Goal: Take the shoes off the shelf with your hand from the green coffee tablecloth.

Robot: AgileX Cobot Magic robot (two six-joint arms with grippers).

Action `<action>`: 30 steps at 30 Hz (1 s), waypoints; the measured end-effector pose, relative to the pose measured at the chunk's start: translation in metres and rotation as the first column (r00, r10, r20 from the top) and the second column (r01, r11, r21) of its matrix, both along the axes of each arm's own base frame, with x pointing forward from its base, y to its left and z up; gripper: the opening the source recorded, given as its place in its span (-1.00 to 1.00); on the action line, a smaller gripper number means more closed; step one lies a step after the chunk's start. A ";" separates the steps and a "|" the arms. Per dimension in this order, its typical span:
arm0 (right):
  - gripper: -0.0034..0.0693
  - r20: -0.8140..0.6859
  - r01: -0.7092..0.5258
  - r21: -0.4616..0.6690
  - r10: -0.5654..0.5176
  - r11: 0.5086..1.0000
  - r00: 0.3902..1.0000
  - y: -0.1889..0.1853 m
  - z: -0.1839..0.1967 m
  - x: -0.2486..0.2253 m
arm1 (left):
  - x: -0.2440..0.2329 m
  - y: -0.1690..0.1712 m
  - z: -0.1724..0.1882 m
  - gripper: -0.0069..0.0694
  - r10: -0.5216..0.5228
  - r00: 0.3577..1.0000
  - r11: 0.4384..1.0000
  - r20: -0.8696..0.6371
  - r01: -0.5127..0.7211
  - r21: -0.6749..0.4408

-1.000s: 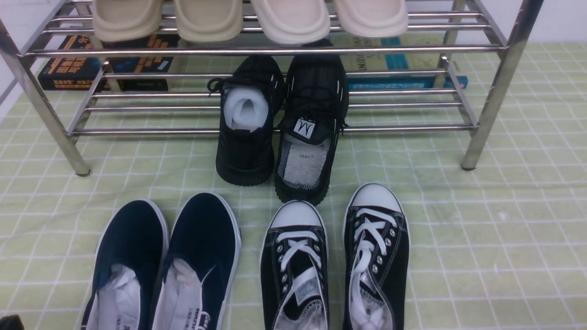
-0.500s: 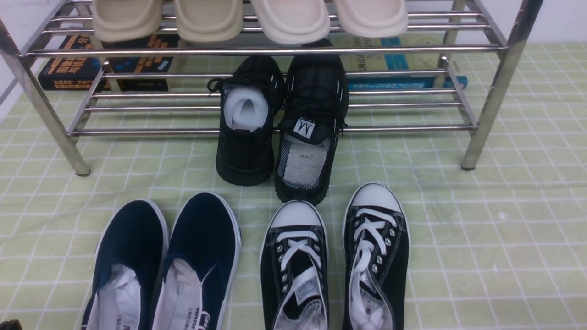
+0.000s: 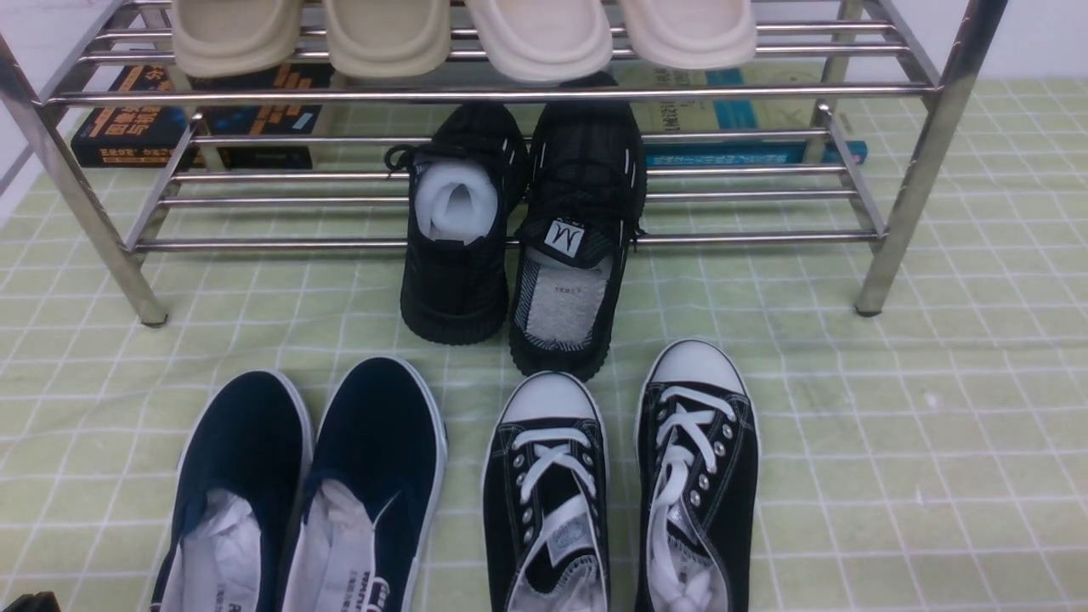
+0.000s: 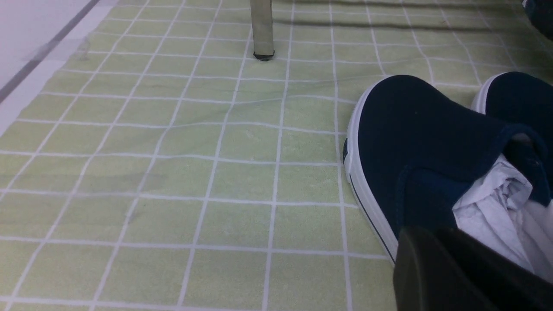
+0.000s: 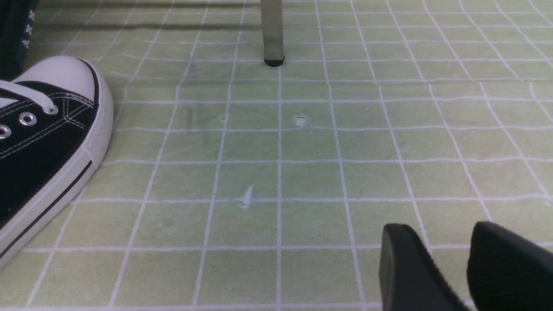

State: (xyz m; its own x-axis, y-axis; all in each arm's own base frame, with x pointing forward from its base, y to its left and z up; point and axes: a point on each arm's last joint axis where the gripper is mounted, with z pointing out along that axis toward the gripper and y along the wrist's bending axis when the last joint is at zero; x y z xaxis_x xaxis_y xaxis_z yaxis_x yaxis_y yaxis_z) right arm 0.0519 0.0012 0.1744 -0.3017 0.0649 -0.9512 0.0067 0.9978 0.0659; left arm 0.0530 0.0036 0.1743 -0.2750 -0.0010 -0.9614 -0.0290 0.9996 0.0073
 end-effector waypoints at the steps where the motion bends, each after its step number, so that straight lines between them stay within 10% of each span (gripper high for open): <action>1: -0.25 0.000 0.000 0.000 0.000 1.000 1.000 0.000 0.000 0.000 | 0.000 0.000 0.000 -0.68 0.000 1.000 1.000 0.000 0.000 0.000; 30: -0.25 0.000 0.000 0.000 0.000 1.000 1.000 0.000 0.000 0.000 | 0.000 0.000 0.000 -0.59 0.000 1.000 1.000 -0.001 0.000 0.000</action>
State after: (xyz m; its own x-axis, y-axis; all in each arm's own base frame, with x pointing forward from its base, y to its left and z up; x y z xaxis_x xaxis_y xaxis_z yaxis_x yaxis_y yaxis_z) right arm 0.0519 0.0012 0.1744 -0.3017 0.0649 -0.9512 0.0067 0.9978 0.0659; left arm 0.0530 0.0036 0.1742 -0.2758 -0.0010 -0.9612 -0.0292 0.9995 0.0073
